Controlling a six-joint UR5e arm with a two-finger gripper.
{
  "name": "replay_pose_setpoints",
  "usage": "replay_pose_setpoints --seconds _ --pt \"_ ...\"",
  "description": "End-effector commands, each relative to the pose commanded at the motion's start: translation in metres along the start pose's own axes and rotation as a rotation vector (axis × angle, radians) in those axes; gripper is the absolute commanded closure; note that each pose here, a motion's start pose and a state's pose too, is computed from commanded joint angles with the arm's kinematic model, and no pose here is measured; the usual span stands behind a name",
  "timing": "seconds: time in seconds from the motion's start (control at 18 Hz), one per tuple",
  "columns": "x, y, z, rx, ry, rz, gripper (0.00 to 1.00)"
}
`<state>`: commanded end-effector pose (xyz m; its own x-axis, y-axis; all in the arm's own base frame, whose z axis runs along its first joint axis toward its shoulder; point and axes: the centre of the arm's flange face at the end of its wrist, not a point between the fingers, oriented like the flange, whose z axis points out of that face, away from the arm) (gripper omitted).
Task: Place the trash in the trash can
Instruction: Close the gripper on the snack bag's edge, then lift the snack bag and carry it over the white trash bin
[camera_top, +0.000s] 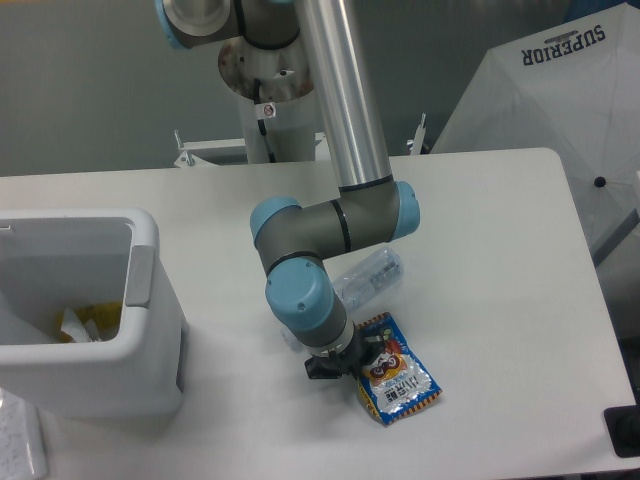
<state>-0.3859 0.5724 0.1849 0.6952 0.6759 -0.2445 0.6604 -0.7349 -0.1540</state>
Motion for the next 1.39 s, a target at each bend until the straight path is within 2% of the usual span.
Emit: replay_pose_setpoints --seconds 0.17,0.39,0.61,0.89,1.17,1.28,1.39 --pt "-0.021 -0.015 -0.029 0.056 0.047 -0.040 1.00" --pt "-0.053 -0.043 -0.101 0.198 0.212 -0.110 1.00" --pt "-0.083 -0.041 -0.185 0.327 0.297 -0.166 1.00" --pt "-0.091 -0.027 -0.285 0.461 0.454 -0.241 1.00" --pt "-0.080 0.007 -0.375 0.571 0.605 -0.203 1.00" --pt "-0.062 0.026 -0.409 0.608 0.663 -0.155 1.00" --pt "-0.034 0.042 -0.428 0.615 0.690 -0.102 1.00"
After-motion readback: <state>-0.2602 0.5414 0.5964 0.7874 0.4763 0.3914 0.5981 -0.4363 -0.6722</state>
